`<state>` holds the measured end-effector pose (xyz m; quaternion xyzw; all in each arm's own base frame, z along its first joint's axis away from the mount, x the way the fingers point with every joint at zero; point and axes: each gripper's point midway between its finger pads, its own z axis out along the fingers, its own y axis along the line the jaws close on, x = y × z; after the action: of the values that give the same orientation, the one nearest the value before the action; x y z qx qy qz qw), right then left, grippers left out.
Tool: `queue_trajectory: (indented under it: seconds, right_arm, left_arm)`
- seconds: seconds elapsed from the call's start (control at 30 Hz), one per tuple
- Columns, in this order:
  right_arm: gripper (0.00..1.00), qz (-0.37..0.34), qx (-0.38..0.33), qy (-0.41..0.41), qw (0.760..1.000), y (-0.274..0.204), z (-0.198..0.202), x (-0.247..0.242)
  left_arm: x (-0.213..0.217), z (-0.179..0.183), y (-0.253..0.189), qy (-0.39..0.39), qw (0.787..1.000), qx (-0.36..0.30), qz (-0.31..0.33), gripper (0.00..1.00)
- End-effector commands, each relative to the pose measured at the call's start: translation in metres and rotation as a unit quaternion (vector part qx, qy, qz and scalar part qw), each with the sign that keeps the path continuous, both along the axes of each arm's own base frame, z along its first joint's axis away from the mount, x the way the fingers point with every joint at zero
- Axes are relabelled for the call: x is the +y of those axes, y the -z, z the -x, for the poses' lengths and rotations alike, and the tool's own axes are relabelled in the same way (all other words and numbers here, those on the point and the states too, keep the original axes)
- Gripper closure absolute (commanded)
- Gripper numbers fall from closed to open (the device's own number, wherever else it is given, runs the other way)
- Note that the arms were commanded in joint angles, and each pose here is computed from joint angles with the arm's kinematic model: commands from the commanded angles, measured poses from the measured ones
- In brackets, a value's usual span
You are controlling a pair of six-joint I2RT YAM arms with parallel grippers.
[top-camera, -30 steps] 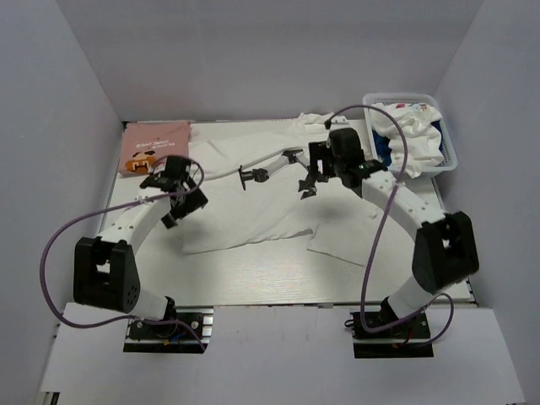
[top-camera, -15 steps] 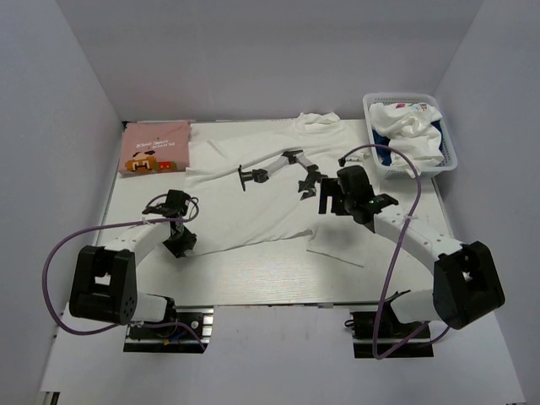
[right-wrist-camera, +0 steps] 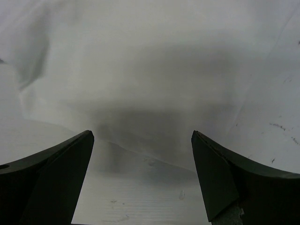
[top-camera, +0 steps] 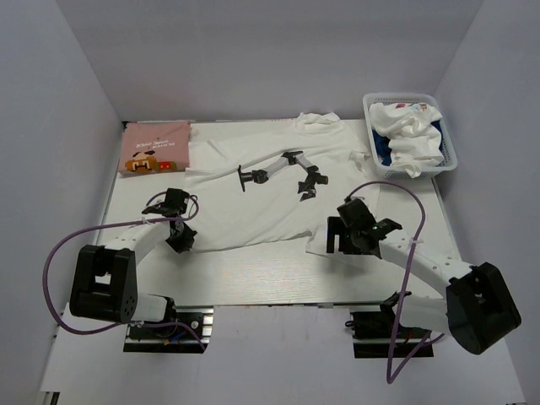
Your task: Fold and stack the t-shirts
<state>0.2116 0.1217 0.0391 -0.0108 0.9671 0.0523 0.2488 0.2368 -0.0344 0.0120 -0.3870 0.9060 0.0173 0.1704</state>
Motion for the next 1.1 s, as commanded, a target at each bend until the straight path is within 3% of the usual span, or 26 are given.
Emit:
queue_trajectory:
  seconds: [0.0,0.07,0.17,0.2,0.23,0.27,0.33,0.63,0.77,0.9,1.07]
  right_arm:
    - [0.10,0.012,0.017,0.031,0.999,0.016,0.005,-0.007]
    - [0.10,0.022,0.007,0.040,0.999,0.022,-0.002,-0.008]
    - [0.22,0.056,0.047,0.075,0.995,0.041,0.008,-0.020]
    - [0.31,0.064,0.067,0.077,0.993,0.048,0.016,-0.023]
    - [0.67,0.058,0.076,0.082,0.992,0.050,0.020,-0.022]
    - [0.83,0.054,0.084,0.080,0.992,0.051,0.025,-0.021]
    - [1.00,0.037,0.085,0.079,0.993,0.048,0.034,-0.021]
    - [1.00,-0.057,0.040,0.120,0.990,-0.025,0.058,-0.020]
    - [1.00,-0.036,0.056,0.135,0.989,-0.039,0.074,-0.033]
    - [1.00,-0.045,0.019,0.115,0.992,-0.050,0.056,-0.028]
    - [1.00,-0.046,-0.026,0.095,0.994,-0.068,0.019,-0.013]
  left_arm:
    - [-0.001,0.010,0.011,0.006,1.000,0.014,0.007,1.00]
    - [-0.001,0.010,0.011,0.007,1.000,0.014,0.007,1.00]
    - [-0.001,0.010,0.009,0.011,1.000,0.010,0.006,1.00]
    - [-0.003,0.010,0.009,0.013,1.000,0.011,0.012,1.00]
    - [-0.003,0.009,0.007,0.013,1.000,0.006,0.012,1.00]
    - [-0.005,0.009,0.007,0.014,1.000,0.007,0.017,1.00]
    - [-0.005,0.010,0.005,0.018,1.000,0.005,0.017,1.00]
    - [-0.013,0.032,-0.010,0.030,0.999,-0.004,0.037,1.00]
    - [-0.010,0.035,-0.021,0.026,0.999,-0.020,0.039,1.00]
    - [-0.012,0.025,-0.036,0.033,0.998,-0.039,0.040,1.00]
    - [-0.012,-0.016,-0.062,0.040,0.996,-0.069,0.028,1.00]
